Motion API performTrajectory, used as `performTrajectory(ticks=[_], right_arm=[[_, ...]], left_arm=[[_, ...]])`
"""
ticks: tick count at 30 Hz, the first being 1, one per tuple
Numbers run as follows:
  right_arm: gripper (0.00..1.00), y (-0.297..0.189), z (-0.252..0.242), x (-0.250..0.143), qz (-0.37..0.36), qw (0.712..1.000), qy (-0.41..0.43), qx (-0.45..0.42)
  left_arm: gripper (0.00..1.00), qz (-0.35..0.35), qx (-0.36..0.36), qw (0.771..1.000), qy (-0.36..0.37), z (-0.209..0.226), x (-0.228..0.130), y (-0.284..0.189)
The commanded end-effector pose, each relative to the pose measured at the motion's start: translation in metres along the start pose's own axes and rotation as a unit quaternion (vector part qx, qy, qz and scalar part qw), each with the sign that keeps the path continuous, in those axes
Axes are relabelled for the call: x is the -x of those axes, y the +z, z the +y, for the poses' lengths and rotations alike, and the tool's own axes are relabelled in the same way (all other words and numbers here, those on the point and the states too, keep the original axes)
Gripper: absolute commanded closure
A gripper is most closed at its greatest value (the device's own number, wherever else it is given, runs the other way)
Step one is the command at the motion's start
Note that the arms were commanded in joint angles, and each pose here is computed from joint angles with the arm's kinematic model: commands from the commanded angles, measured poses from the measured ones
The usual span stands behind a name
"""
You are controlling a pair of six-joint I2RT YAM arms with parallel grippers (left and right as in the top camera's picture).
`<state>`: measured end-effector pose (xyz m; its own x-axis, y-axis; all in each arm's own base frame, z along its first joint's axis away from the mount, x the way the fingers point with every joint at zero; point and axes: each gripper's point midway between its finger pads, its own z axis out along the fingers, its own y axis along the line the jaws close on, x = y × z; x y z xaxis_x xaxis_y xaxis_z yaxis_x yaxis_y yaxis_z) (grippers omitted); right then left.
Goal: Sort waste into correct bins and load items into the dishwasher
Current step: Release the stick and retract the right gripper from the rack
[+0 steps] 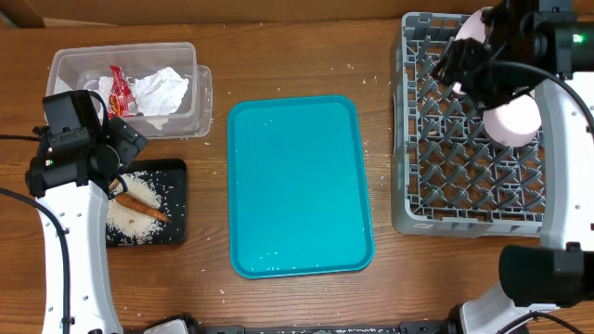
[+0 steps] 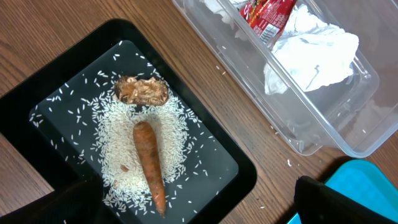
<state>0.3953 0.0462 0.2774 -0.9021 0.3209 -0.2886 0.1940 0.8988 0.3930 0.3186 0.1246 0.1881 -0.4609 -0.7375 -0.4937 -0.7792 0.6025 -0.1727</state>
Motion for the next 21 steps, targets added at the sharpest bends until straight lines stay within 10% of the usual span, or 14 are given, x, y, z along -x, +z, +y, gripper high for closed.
performTrajectory(ticks=[1, 5, 7, 21], right_arm=[[0.38, -0.004, 0.016, -0.025, 0.039, 0.999, -0.005, 0.018], [0.36, -0.014, 0.021, -0.063, 0.092, 0.996, -0.009, 0.004], [0.0, -0.017, 0.028, -0.073, 0.095, 0.995, -0.025, 0.005], [0.0, -0.015, 0.054, -0.187, 0.177, 0.972, -0.152, -0.011]], left_arm=[[0.0, -0.011, 0.003, 1.0, -0.006, 0.001, 0.006, -0.003], [0.0, -0.011, 0.002, 1.0, -0.006, 0.001, 0.006, -0.003], [0.0, -0.011, 0.003, 1.0, -0.006, 0.001, 0.006, -0.003], [0.0, -0.011, 0.003, 1.0, -0.006, 0.001, 0.006, -0.003]])
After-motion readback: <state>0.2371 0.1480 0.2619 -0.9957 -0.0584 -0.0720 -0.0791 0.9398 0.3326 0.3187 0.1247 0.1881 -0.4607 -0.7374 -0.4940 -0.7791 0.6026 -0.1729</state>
